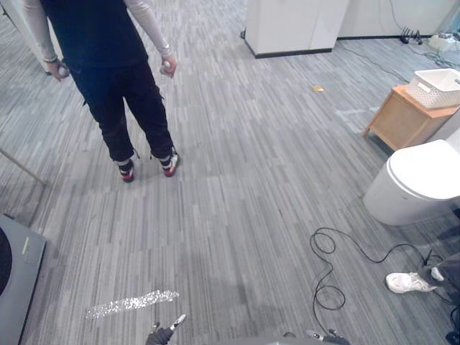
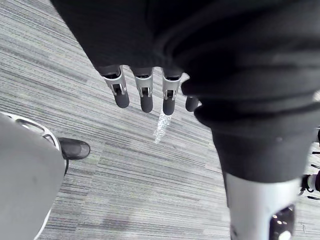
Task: Organize washtable
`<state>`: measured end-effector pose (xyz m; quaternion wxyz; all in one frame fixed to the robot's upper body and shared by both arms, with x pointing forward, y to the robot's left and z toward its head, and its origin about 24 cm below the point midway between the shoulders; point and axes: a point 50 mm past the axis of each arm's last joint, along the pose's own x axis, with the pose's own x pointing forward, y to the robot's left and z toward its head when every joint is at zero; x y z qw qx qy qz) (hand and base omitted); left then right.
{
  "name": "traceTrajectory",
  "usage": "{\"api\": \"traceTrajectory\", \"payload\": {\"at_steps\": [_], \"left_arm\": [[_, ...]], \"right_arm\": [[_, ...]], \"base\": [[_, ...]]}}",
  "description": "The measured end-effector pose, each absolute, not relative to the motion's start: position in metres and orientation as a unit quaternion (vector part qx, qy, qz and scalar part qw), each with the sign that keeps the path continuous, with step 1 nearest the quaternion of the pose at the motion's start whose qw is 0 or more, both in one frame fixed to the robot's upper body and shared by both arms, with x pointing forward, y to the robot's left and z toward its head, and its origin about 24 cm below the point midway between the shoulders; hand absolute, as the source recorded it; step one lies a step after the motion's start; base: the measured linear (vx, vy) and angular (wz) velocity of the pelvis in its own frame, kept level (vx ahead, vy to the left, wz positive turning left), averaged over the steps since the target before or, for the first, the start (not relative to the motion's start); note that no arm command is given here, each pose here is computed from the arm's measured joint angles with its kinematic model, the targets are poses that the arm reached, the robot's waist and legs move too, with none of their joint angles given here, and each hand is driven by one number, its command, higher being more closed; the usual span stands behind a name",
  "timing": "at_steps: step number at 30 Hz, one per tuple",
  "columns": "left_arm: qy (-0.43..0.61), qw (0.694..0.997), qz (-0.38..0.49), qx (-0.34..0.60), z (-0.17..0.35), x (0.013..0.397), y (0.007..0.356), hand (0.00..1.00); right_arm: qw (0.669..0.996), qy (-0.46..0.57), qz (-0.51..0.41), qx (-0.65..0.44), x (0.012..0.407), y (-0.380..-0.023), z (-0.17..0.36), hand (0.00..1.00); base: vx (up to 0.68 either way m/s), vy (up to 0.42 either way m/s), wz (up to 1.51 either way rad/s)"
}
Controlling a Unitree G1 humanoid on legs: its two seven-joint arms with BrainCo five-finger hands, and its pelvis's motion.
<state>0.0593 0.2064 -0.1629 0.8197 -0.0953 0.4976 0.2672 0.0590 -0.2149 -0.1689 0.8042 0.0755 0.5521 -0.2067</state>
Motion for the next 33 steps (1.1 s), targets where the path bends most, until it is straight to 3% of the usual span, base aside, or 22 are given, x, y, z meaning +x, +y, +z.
{"api": "traceTrajectory", "payload": {"at_steps": [10, 16, 22, 27, 33], "left_arm": [[0.491, 0.812, 0.291, -0.119, -0.163, 0.057, 0.209, 0.00], [0.464, 0.826, 0.299, -0.113, -0.157, 0.070, 0.221, 0.00], [0.494, 0.791, 0.332, -0.140, -0.164, 0.042, 0.215, 0.00], [0.485, 0.786, 0.354, -0.147, -0.162, 0.041, 0.225, 0.00], [0.498, 0.790, 0.329, -0.138, -0.164, 0.043, 0.219, 0.00]], "right_arm": [[0.804, 0.551, -0.214, 0.071, 0.055, -0.222, -0.168, 0.00], [0.799, 0.559, -0.209, 0.072, 0.051, -0.217, -0.169, 0.00], [0.817, 0.536, -0.207, 0.056, 0.075, -0.220, -0.165, 0.00], [0.822, 0.530, -0.194, 0.075, 0.082, -0.203, -0.167, 0.00], [0.827, 0.523, -0.191, 0.078, 0.085, -0.207, -0.165, 0.00]], "base": [[-0.06, -0.062, 0.09], [0.02, -0.079, 0.24], [0.10, 0.143, -0.34], [0.29, 0.150, -0.01], [0.35, 0.248, -0.03]]}}
